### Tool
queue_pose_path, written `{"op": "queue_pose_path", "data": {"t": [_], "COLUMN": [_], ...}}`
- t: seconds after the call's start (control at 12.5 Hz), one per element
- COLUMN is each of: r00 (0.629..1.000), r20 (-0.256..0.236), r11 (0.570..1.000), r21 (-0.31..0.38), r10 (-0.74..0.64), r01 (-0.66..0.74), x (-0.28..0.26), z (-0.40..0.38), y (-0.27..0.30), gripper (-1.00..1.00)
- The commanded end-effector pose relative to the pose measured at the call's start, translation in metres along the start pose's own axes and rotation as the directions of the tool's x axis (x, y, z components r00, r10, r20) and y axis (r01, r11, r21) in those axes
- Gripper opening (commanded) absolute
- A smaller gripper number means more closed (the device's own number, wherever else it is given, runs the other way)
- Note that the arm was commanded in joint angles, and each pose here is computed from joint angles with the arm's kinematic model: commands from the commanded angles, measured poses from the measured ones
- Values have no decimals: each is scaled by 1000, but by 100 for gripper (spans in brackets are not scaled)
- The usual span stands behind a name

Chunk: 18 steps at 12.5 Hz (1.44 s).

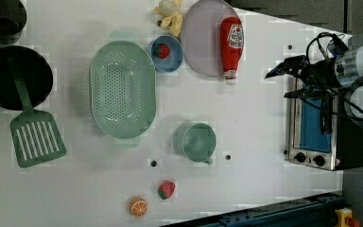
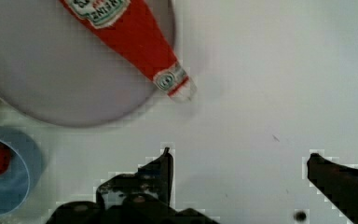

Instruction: Pick ketchup from plate and place it on table.

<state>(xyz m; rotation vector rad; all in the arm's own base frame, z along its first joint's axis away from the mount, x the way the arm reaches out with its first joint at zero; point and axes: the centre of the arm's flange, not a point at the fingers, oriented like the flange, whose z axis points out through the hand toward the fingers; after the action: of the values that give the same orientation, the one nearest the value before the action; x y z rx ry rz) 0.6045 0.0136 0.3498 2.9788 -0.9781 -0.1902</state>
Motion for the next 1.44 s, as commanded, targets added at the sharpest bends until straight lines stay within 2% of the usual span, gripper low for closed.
{"op": "queue_pose_path", "data": {"t": [0.08,0.48,0.72,1.12,1.44], "r00": [965,865,857,802,800], "r20": [-66,-80,-75,-136,-145], "r11": [966,866,858,813,812], "r21": [30,25,27,-52,-46], "r10": [-253,-496,-510,-581,-582], "r01": [256,499,513,580,582], "x": [13,44,61,83,89], "z": [9,65,90,122,156], "y": [-22,-49,-64,-90,-94], "gripper": [100,100,100,100,100]}}
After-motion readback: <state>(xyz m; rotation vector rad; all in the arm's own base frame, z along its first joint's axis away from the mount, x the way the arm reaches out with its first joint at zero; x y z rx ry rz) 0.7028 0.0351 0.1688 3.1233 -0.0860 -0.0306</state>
